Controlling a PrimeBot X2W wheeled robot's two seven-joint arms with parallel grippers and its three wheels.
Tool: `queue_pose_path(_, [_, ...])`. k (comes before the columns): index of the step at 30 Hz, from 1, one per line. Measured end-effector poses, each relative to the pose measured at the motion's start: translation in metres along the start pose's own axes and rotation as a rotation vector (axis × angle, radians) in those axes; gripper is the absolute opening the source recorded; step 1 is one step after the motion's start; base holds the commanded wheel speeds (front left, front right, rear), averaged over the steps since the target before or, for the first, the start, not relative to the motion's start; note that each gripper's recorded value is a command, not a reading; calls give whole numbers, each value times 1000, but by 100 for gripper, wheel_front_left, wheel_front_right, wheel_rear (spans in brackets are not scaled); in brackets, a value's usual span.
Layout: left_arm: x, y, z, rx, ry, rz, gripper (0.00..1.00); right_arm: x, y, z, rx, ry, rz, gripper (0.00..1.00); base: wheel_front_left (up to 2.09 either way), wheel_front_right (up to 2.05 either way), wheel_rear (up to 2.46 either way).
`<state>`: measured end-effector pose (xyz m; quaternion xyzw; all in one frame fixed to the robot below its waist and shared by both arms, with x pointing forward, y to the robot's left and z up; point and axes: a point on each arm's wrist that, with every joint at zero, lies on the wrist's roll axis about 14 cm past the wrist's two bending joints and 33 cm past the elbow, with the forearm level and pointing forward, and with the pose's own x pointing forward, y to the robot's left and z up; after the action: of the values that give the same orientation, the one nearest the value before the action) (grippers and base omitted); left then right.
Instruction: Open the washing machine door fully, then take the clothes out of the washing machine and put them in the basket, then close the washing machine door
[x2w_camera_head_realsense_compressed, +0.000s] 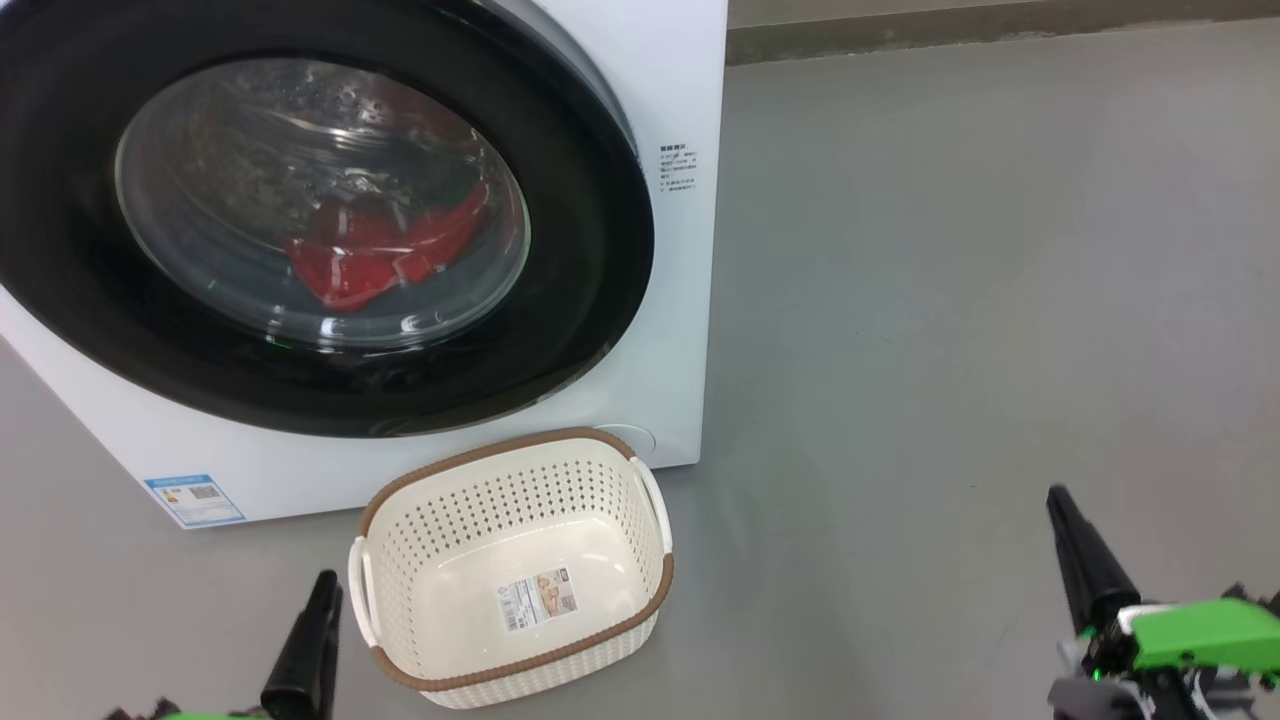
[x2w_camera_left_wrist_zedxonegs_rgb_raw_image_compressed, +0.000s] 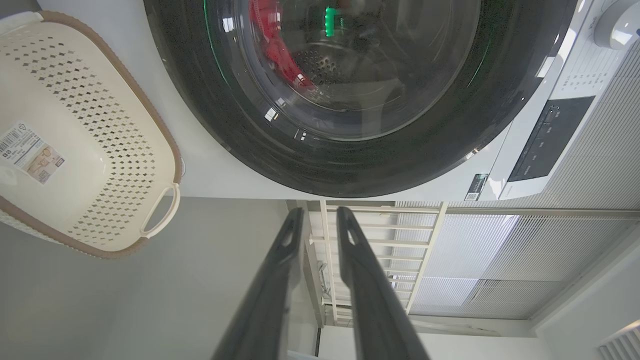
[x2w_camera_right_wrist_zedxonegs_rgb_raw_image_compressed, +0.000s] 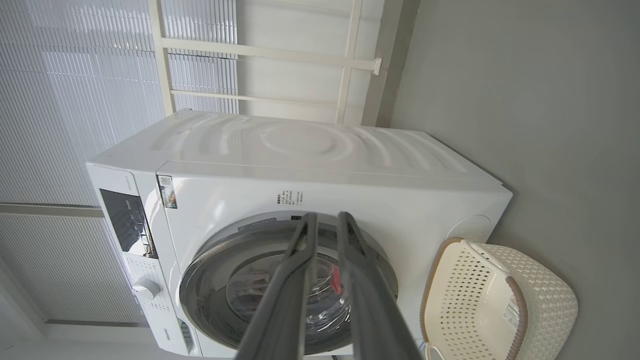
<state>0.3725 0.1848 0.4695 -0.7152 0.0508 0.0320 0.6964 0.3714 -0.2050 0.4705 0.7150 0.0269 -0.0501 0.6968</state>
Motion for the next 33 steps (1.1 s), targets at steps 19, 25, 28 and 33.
queue_pose_path(19, [-7, 23, -7, 17, -6, 70, 100, -9, -22, -7, -17, -5, -64, 100, 0, 0, 0])
queue_pose_path(25, [-2, 18, -6, 77, -10, 56, 100, -8, -22, -9, -91, 9, -65, 100, 0, 0, 0])
queue_pose_path(28, [-2, 18, -6, 121, -9, 59, 100, -7, -20, -8, -118, 3, -60, 100, 0, 0, 0])
queue_pose_path(33, [-1, 18, -6, 190, -12, 59, 100, -3, -14, -9, -191, 8, -46, 100, 0, 0, 0])
